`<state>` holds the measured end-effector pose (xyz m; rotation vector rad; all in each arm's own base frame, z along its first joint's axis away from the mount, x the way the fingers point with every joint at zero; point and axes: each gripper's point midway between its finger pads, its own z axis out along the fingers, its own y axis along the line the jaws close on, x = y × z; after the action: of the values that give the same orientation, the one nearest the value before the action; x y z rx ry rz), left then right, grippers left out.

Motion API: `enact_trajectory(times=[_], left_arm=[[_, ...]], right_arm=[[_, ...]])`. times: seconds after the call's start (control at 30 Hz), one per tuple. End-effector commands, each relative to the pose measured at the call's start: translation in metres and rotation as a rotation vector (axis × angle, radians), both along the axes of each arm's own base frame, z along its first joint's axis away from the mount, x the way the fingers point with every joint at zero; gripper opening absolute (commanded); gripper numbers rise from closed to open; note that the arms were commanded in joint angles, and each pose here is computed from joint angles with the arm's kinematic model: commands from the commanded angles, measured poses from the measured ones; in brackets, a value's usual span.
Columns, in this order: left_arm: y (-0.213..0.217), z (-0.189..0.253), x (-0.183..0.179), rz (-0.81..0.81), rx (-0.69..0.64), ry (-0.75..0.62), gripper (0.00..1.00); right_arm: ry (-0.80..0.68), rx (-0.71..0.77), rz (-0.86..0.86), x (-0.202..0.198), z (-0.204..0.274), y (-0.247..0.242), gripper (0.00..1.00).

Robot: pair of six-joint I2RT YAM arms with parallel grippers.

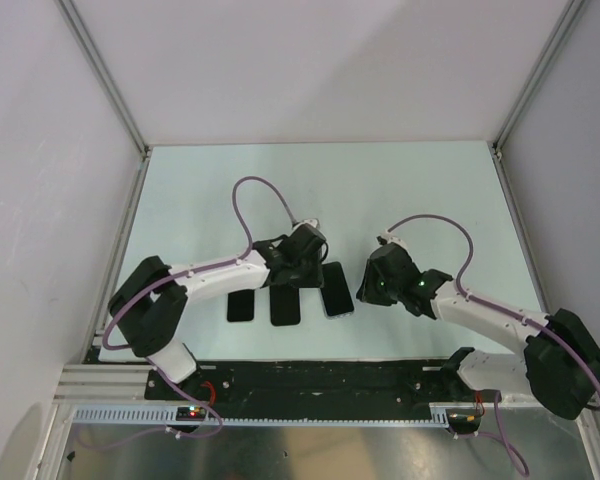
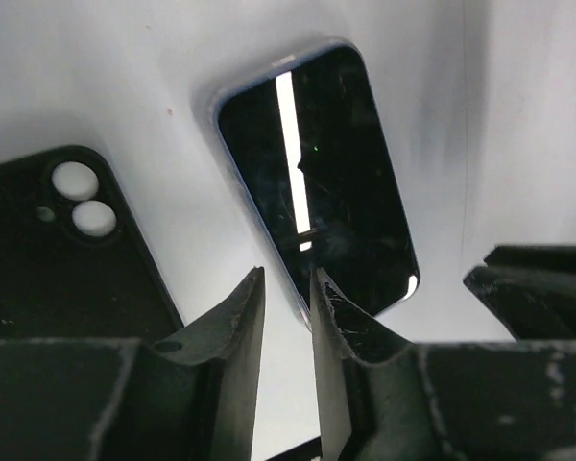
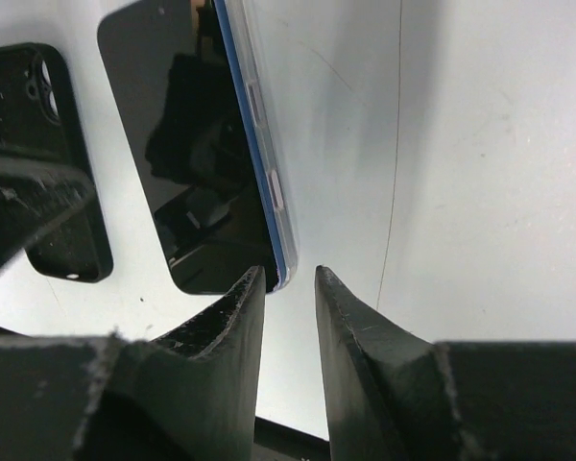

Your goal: Put the phone into the phone case

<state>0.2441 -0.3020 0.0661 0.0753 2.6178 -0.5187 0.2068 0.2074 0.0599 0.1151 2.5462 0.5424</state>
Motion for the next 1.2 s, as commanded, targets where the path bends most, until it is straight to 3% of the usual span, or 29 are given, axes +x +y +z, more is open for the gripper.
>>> enact_trajectory(times=[0.0, 0.83, 1.17], left_arm=[[-0.015, 0.015, -0.006, 0.002, -0.051, -0.018, 0.29], [-0.022, -0.019, -0.039, -0.035, -0.027, 0.077, 0.21], [-0.021, -0.027, -0.041, -0.032, -0.014, 0.093, 0.19]], right_arm=[[-0.039, -0.02, 0.04, 0.014, 0.011, 0.006, 0.32], [0.015, -0.048, 0.135, 0.007, -0.011, 0.029, 0.32], [0.043, -0.047, 0.152, 0.003, -0.02, 0.036, 0.26]])
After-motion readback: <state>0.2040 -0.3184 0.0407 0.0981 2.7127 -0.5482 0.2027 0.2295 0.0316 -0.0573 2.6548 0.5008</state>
